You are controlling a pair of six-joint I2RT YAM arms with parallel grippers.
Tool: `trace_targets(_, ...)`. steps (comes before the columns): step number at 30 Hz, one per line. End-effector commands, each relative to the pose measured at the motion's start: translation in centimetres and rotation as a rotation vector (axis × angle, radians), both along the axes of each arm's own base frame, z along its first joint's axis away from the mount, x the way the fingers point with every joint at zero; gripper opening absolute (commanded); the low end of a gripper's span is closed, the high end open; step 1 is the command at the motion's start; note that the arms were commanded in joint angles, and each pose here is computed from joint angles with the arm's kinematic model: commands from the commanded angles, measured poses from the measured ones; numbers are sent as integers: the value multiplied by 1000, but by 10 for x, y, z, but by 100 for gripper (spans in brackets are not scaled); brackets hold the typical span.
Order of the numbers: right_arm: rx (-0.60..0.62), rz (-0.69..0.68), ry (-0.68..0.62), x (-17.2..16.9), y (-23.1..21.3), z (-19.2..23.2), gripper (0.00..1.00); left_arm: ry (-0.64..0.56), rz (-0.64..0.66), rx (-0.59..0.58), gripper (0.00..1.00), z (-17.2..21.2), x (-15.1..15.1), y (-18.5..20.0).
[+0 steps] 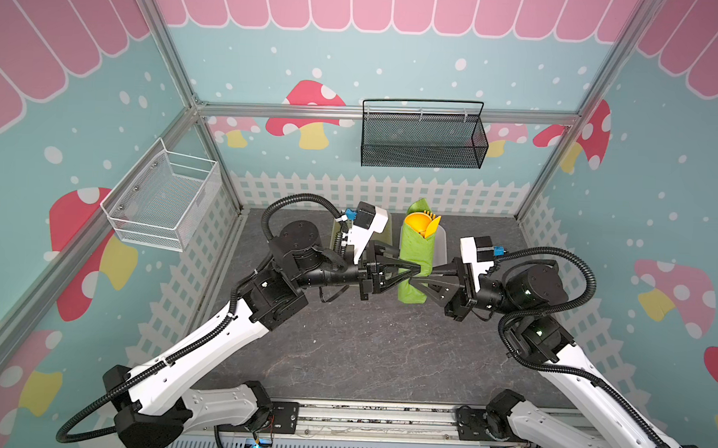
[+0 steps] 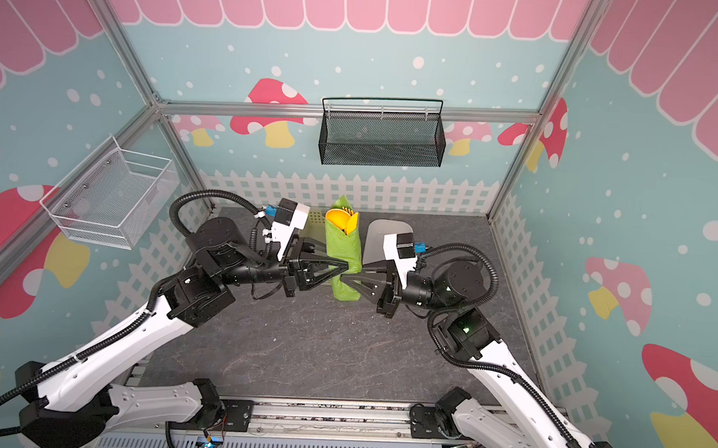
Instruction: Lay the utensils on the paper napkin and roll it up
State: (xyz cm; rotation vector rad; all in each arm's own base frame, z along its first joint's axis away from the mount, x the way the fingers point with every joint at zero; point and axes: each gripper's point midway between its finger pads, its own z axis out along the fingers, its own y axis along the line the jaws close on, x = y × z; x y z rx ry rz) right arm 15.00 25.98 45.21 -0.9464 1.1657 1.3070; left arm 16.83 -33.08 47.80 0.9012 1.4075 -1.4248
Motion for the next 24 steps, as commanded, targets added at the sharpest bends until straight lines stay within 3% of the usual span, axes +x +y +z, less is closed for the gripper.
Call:
trace_targets(1,30,-4,-76,-8,-4,10,0,-10,71,24,39,-5,3,12)
trace_targets(6,30,0,-85,-9,-4,11,0,-23,47,21,61,-4,-4,16)
trace_targets(10,27,24,-98,-12,-3,11,0,-19,-84,12,70,-3,-19,6)
trace_targets(24,8,136,-76,-20,5,-4,0,-29,-245,-50,71,20,-28,-18)
